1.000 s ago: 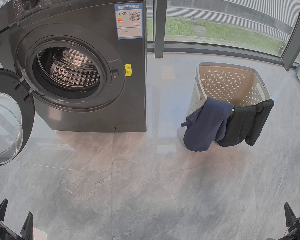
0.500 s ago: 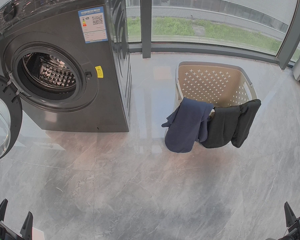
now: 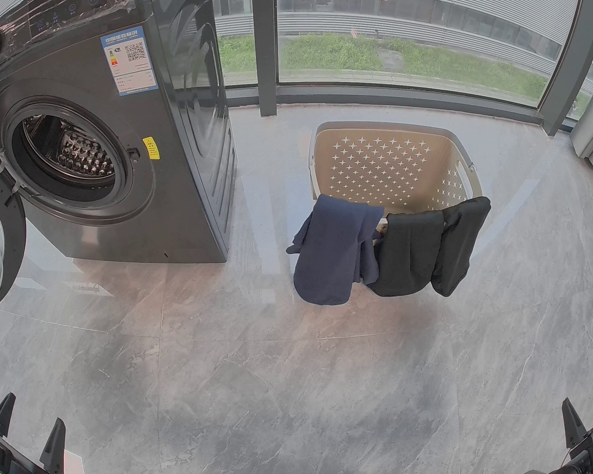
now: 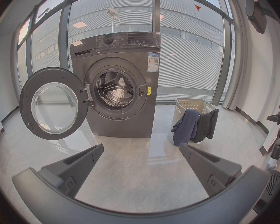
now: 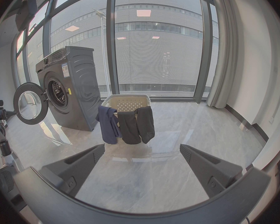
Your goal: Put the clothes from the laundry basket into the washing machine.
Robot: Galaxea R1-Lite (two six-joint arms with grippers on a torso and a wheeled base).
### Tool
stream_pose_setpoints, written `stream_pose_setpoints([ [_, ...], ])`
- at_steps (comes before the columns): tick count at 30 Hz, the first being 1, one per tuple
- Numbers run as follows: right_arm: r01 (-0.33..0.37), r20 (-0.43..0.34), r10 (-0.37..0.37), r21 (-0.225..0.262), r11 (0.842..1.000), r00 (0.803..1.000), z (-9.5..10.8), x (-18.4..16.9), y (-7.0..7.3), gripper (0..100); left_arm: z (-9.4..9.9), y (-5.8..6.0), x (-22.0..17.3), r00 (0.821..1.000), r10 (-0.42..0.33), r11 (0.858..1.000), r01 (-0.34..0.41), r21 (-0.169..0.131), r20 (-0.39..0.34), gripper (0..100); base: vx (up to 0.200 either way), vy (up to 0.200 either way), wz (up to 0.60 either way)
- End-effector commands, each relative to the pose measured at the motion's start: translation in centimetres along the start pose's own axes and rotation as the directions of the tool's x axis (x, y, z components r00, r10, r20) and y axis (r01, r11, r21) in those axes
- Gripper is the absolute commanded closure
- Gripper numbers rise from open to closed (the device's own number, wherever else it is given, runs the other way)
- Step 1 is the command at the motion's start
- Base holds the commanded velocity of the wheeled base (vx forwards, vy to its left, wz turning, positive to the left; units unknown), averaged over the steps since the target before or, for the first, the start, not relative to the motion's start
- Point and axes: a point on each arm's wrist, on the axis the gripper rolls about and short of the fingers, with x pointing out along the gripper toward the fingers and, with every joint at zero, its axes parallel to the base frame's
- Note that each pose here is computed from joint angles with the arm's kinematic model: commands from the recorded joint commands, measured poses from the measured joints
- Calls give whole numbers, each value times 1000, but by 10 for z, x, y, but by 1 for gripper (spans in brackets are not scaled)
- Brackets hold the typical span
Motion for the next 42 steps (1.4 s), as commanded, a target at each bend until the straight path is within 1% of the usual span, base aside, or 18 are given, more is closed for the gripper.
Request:
stream_pose_setpoints([
  [1,-1,-7,1,1,1000,1000,-3,1,0,0,-5,0,0,1000,-1,1000,1,0,-2,0,200,0,0],
  [10,0,-1,0,0,1000,1000,-3,1,0,0,-5,0,0,1000,-1,1000,1,-3,-2,0,200,0,0],
  [16,2,-1,-2,2,1000,1000,-3,1,0,0,-5,0,0,1000,1,1000,-1,-1,0,0,0,0,0],
  [37,8,-1,-8,2,1000,1000,-3,1,0,0,-5,0,0,1000,1,1000,-1,-1,-2,0,0,-200,0],
  [42,8,-1,-8,2,1000,1000,-3,1,0,0,-5,0,0,1000,1,1000,-1,-6,-2,0,0,0,0],
])
